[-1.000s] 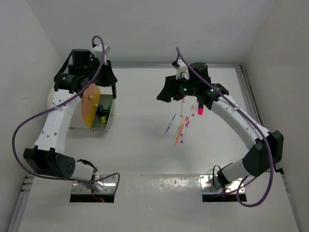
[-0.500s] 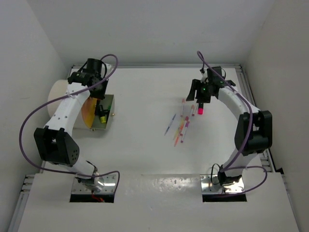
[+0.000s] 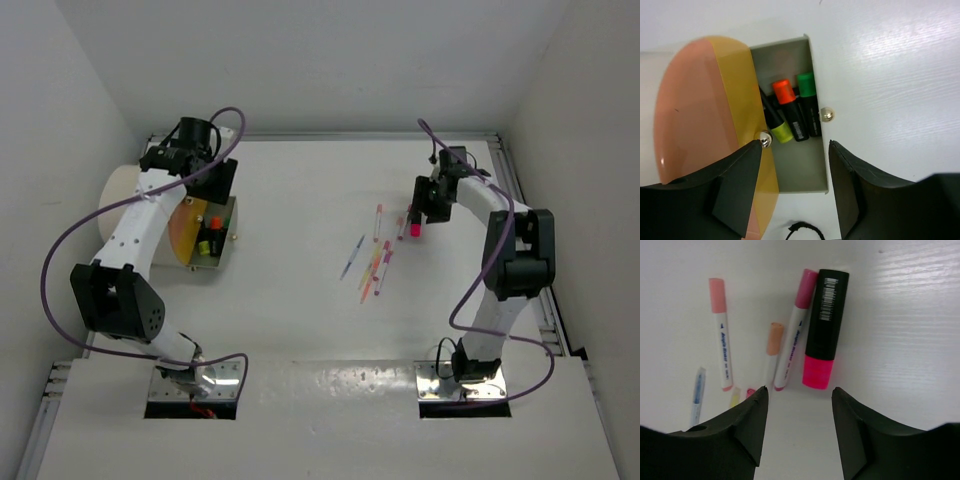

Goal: Sort the stationery into containers
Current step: Place the pen in the drawer, then pick up the pen from the center of the board.

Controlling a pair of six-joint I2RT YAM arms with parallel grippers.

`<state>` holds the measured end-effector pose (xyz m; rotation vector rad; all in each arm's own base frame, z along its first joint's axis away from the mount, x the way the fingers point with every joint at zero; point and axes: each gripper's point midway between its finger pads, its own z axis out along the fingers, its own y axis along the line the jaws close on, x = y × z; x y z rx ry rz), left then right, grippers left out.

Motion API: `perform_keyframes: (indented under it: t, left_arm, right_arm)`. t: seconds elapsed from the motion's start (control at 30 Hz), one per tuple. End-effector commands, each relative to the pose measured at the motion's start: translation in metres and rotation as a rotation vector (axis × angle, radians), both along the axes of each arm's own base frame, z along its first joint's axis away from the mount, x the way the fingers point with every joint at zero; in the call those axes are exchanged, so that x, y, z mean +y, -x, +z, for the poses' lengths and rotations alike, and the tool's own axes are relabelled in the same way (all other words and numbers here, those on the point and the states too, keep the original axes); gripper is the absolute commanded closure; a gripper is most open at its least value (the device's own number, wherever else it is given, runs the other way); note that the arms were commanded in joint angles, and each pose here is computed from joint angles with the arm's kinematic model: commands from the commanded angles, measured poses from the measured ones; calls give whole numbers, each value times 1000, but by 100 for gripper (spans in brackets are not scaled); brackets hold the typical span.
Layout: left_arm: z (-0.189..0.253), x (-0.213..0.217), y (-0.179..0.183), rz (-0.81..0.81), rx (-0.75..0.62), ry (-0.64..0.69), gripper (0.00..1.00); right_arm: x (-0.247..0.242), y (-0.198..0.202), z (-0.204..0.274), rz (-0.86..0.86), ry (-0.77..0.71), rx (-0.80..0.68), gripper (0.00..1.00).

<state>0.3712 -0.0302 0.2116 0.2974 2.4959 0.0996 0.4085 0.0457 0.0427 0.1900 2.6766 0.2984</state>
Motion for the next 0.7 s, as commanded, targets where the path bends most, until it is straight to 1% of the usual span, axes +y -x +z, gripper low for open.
perform_keyframes:
  t: [0.0,0.1,0.27,0.4,0.67]
  left_arm:
    - [49,-19,-7,-57,-143,67,37]
    - [58,-29,-4,-84,-163,75,38]
    - [61,-31,-3,-83,-166,81,38]
    - [61,-31,-3,-82,-164,79,37]
    - [62,-31,-1,-94,-164,75,36]
  right_arm:
    - [-12,-22,5,9,52,-62,47]
    - [-18,-25,-3,2,79,-54,48]
    - [-29,-31,-16,15,137,-46,52]
    - [-34,-36,-25,21,170,-36,53]
    - [-35,-42,-40,38,183,-29,52]
